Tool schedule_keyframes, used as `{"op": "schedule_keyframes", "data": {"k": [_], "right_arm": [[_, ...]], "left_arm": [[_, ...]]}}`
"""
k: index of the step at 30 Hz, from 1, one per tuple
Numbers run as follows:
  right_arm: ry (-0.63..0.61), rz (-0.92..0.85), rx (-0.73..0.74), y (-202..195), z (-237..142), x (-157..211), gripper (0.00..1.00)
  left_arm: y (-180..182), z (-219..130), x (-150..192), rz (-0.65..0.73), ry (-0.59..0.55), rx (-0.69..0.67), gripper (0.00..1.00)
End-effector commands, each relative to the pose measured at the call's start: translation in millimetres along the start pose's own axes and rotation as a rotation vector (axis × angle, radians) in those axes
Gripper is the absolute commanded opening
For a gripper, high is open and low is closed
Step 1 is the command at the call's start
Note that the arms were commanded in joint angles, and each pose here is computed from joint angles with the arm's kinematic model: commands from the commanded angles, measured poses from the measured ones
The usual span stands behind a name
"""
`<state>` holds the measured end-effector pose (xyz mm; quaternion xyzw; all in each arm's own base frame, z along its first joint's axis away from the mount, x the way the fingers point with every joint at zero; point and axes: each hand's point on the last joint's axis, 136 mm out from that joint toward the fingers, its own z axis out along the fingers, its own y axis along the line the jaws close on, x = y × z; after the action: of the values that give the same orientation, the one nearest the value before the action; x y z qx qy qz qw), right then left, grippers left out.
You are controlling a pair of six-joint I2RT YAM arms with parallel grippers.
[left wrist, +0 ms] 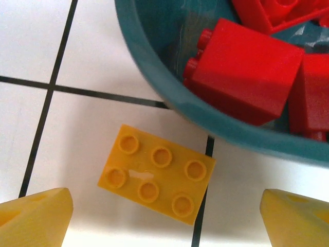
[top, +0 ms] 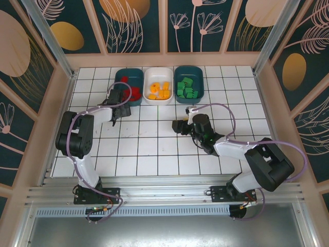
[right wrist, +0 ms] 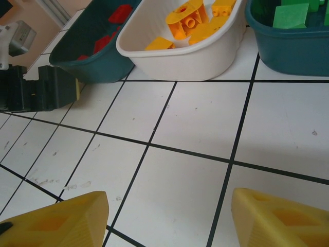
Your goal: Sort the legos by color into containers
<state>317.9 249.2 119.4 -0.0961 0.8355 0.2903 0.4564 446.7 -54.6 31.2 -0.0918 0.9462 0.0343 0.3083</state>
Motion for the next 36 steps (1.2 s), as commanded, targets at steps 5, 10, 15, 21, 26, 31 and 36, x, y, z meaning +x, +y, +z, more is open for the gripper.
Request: {"op": "schedule_keyframes", "data": {"k": [5,10,15,21,26,31,36], "right_arm": [[-0.053,-0.014,-0.005,8,-3,-17,0.65],[-0.048,-0.014,-0.002,7,-2,-16,0.64],[-0.047,-0.014,-0.003,7,-1,-16,0.64],[-0.042,-0.017,0.000,6,0,-14,0.64],[-0.042,-0.019,0.006,5,0,-14,0.64],[-0.043,-0.019,0.007,5,1,-14,0.63],[-0.038,-0.020,0.010,4,3,-12,0.63]], "left_arm": [[-2,16,-3,0.022,0.054,-0.008,0.88],[1,21,0,0.023,0.074,-0.022,0.83],[1,23,2,0.025,0.088,-0.029,0.77],[3,24,1,0.033,0.087,-0.040,0.66],[1,21,5,0.014,0.092,-0.021,0.59],[4,14,9,-0.002,0.094,-0.025,0.52],[7,9,17,-0.017,0.100,-0.017,0.48]]}}
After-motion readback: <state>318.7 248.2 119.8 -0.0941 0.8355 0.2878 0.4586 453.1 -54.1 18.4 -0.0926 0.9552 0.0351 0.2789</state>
